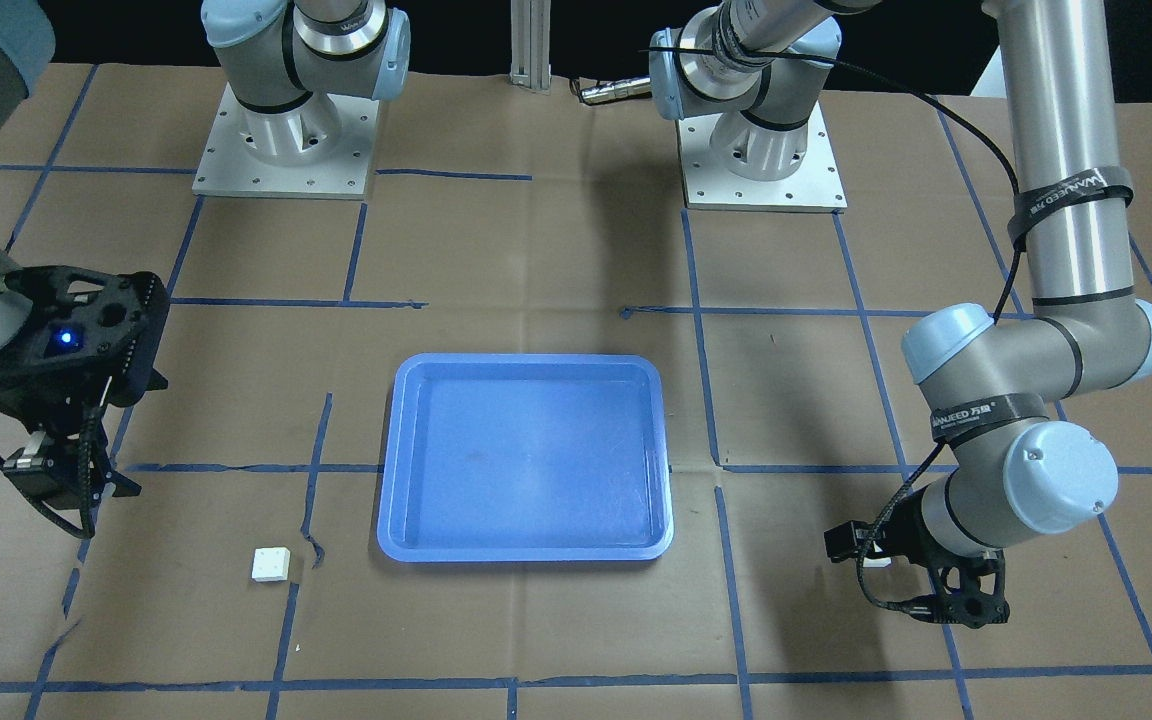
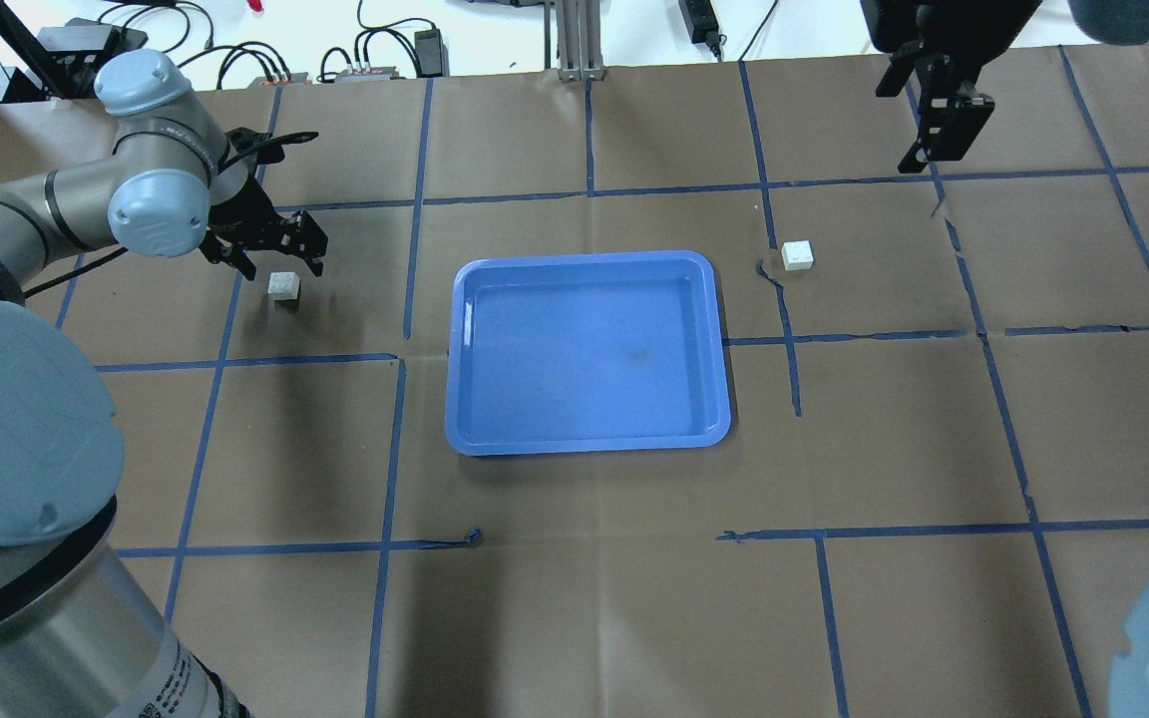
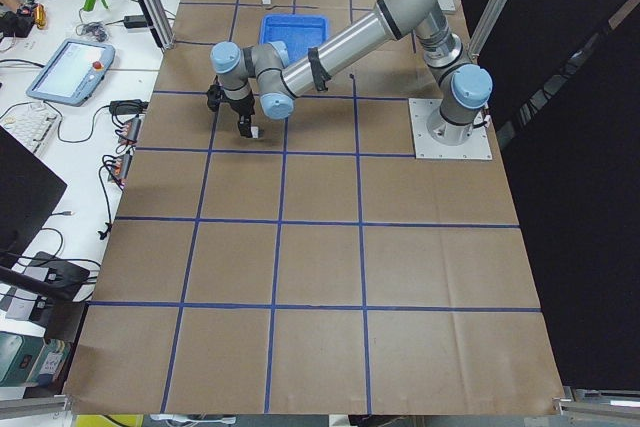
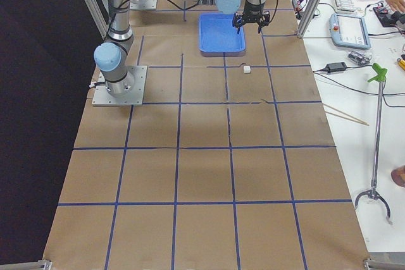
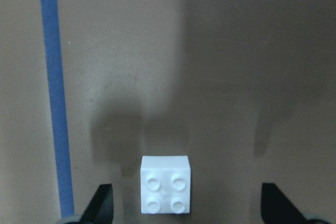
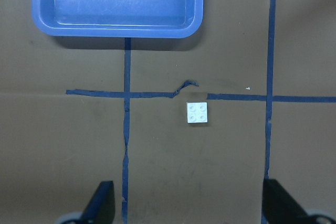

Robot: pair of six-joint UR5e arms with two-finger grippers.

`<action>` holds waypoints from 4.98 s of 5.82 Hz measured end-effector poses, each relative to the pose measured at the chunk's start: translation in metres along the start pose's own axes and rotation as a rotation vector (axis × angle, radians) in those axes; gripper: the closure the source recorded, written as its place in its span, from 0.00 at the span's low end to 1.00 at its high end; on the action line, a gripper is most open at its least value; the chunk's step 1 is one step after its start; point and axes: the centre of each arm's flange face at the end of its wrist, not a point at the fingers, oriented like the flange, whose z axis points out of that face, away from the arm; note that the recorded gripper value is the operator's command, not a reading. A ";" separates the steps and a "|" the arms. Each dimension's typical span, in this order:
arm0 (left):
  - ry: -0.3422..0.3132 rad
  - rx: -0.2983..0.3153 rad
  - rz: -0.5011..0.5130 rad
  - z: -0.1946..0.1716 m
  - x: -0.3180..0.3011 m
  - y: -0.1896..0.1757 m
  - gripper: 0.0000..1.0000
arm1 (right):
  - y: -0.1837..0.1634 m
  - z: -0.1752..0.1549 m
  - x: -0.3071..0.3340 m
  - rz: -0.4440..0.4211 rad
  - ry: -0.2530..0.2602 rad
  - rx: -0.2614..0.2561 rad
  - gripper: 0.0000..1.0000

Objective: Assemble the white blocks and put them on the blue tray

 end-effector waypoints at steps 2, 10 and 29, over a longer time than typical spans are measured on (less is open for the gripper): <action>-0.001 -0.005 0.022 0.011 0.000 0.001 0.78 | 0.036 0.055 0.027 0.003 -0.032 0.138 0.00; -0.034 0.026 0.117 -0.050 0.262 0.045 0.88 | 0.075 0.245 0.033 -0.052 0.009 0.384 0.00; -0.052 0.054 1.343 -0.076 0.376 0.132 0.04 | 0.028 0.136 -0.050 0.149 0.049 0.356 0.71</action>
